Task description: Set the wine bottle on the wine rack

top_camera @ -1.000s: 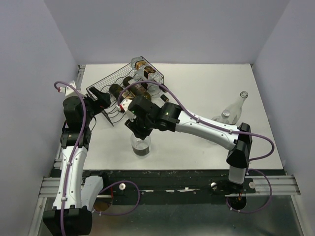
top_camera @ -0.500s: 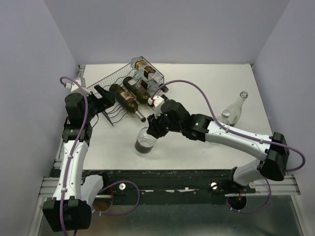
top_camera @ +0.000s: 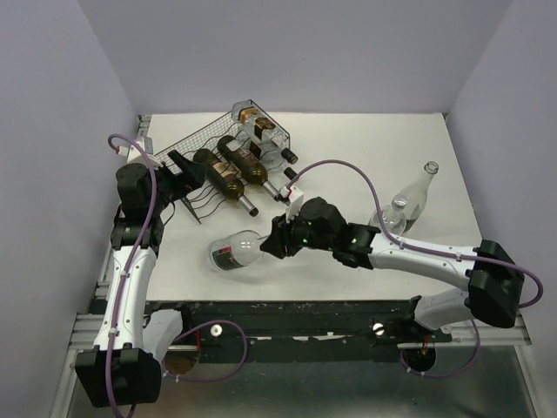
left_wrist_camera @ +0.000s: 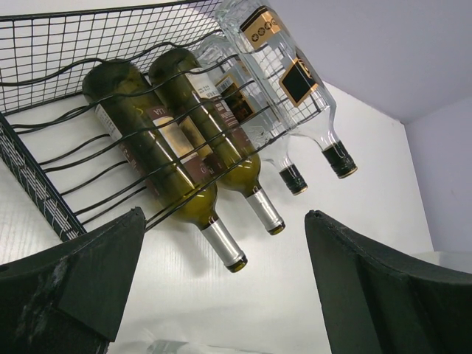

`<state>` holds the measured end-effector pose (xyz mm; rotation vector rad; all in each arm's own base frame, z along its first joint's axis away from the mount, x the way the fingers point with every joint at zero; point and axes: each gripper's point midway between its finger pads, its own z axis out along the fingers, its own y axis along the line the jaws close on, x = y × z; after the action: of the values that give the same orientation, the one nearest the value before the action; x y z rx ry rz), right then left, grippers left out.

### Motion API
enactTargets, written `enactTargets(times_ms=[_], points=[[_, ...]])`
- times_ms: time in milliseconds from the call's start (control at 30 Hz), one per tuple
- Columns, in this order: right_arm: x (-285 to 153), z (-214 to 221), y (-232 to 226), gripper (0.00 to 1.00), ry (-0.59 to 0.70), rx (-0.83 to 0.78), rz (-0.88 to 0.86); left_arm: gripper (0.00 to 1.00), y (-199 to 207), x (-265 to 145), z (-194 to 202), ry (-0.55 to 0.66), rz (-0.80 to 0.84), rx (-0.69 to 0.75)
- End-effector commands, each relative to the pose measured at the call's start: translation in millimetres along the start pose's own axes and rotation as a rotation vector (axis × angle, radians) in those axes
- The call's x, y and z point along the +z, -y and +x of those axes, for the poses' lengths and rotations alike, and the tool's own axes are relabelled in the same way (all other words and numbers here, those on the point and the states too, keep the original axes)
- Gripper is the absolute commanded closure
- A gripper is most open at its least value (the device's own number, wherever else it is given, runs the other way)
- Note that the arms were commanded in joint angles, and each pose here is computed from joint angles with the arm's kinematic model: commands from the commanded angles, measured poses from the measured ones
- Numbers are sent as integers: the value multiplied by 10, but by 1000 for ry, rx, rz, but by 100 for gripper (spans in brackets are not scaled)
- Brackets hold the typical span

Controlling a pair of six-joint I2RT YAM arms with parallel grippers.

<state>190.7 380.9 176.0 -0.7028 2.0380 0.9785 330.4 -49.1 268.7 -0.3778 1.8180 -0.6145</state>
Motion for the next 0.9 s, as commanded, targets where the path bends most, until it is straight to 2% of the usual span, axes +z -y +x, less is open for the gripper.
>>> enactTargets(times_ms=[0, 233, 667, 733, 867], points=[[44, 490, 201, 99, -132, 34, 53, 1, 73, -4, -52, 7, 28, 5], [167, 615, 239, 99, -147, 21, 29, 1, 59, 8, -32, 0, 25, 9], [394, 980, 415, 99, -300, -107, 33, 1, 42, 40, -11, -9, 23, 11], [401, 1138, 486, 99, -382, -124, 56, 1, 35, 49, -15, -10, 21, 11], [464, 1262, 591, 99, -459, -161, 128, 1, 39, 48, -25, -7, 23, 11]])
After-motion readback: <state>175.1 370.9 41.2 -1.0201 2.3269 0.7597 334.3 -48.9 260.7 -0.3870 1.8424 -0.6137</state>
